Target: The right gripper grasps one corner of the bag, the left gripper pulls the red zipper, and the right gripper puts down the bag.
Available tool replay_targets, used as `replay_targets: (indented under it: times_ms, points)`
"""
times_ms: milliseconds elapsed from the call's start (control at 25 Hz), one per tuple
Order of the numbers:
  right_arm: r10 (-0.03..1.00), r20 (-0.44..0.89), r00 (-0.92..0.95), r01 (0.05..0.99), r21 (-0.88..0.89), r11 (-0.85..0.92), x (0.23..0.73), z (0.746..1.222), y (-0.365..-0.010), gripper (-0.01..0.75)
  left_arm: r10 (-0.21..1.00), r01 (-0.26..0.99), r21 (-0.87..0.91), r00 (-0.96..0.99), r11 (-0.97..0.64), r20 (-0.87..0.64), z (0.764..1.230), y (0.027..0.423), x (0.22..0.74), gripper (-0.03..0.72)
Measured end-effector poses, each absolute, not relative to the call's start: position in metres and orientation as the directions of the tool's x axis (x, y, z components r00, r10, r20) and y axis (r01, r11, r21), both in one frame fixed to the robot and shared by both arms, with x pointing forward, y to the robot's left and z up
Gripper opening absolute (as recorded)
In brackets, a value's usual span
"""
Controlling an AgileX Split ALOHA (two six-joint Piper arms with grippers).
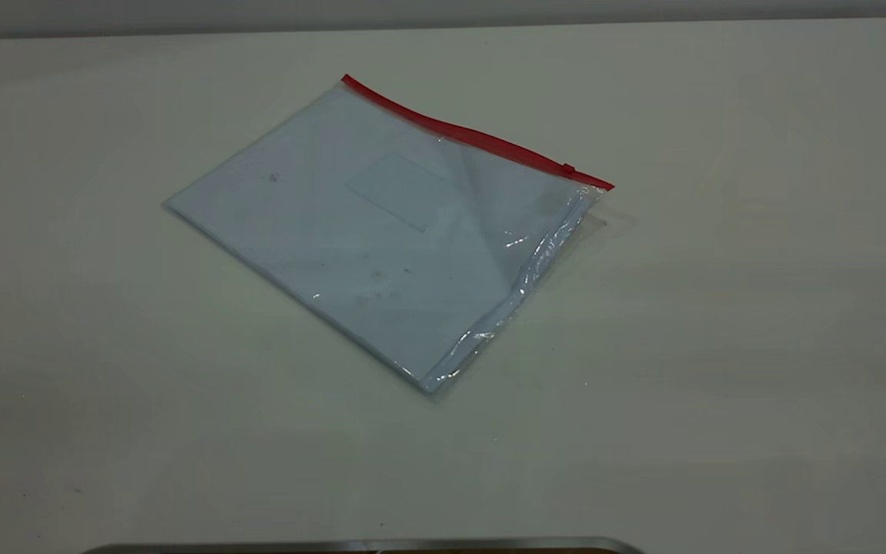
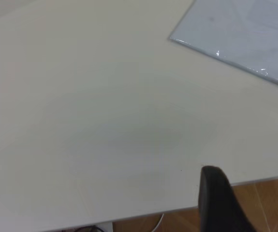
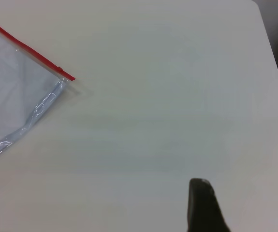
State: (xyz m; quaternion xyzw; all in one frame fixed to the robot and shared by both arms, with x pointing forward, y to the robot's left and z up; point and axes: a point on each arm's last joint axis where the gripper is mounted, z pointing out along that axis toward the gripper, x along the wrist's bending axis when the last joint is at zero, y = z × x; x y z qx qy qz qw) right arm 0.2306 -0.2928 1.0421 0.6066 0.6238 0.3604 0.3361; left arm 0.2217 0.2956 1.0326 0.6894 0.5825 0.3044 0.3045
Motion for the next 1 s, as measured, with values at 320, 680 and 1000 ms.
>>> replay_targets:
  times_ms: [320, 680, 1000]
  points:
    - [0.999, 0.018, -0.038, 0.515, 0.857, 0.004, 0.231, 1.042, -0.293, 0.468, 0.989, 0.618, 0.775, 0.136, -0.136, 0.065, 1.033, 0.296, 0.222, 0.402]
    - [0.994, 0.077, -0.077, 0.507, 0.861, -0.027, 0.231, 1.043, -0.287, 0.468, 0.988, 0.617, 0.775, 0.140, -0.134, 0.059, 1.033, 0.295, 0.222, 0.402]
    - [0.959, 0.236, -0.159, 0.489, 0.862, -0.132, 0.271, 1.062, -0.275, 0.467, 0.994, 0.580, 0.809, 0.087, -0.099, 0.059, 1.054, 0.298, 0.251, 0.402]
